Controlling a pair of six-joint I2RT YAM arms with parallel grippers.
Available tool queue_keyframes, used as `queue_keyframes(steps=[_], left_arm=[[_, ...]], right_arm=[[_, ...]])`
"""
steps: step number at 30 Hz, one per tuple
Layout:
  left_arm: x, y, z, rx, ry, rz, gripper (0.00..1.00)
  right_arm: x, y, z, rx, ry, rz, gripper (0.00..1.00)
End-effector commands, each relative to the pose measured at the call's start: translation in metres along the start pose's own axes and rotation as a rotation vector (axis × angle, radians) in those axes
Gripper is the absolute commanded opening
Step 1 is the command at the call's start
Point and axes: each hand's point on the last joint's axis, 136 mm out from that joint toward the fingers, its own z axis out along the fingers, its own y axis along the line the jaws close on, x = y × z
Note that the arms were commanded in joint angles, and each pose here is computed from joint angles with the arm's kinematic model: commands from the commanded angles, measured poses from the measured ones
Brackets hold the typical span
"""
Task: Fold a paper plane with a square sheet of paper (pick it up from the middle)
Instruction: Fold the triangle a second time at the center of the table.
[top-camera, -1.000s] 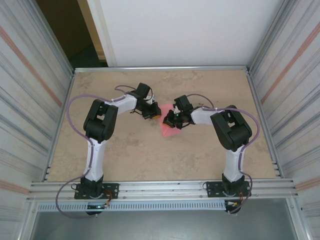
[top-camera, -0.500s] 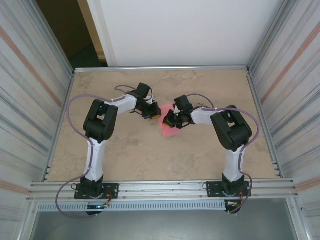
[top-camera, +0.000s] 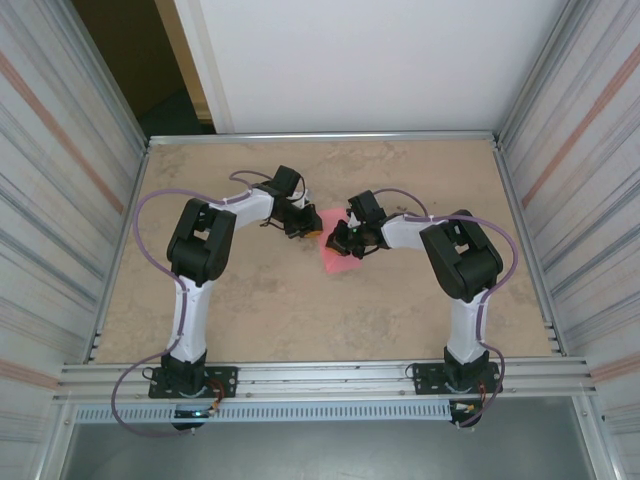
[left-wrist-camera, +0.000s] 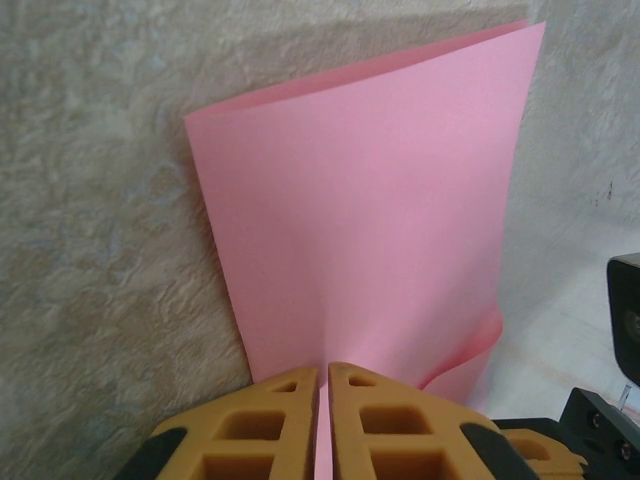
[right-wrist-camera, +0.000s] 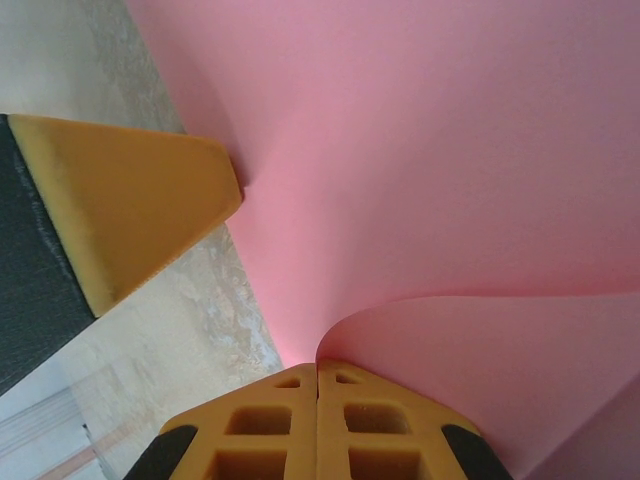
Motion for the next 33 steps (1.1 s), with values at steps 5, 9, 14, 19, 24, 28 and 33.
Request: queue_keyframes(steps=[5, 9, 14, 19, 24, 28, 33], left_arm=[[0.0125, 0.0192, 0.0127, -0.058, 0.052, -0.018, 0.13], [0.0130, 0.0187, 0.0126, -0.058, 0.053, -0.019, 0.13], [0.0130, 0.0195, 0.0126, -0.059, 0.053, -0.021, 0.13], [0.0139, 0.0200, 0.0133, -0.061, 0.055, -0.022, 0.13], [0.0145, 0.0204, 0.0137, -0.061, 0.057, -0.022, 0.13], [0.0138, 0.0196, 0.0127, -0.060, 0.055, -0.021, 0.13], [0.0134, 0.0198, 0.0127, -0.060, 0.054, -0.021, 0.14]], right_arm=[[-0.0068, -0.0050, 0.0028, 0.026, -0.024, 0.022, 0.00], [-0.0066, -0.0062, 0.0033, 0.030, -0.024, 0.028, 0.00], [-0.0073, -0.0073, 0.0038, 0.030, -0.026, 0.037, 0.00], [-0.0088, -0.0057, 0.0041, 0.015, -0.028, 0.046, 0.00], [-0.0098, -0.0061, 0.0046, 0.014, -0.030, 0.051, 0.00], [-0.0091, -0.0084, 0.0050, 0.020, -0.028, 0.054, 0.00], [-0.0064, -0.0106, 0.0058, 0.028, -0.019, 0.050, 0.00]])
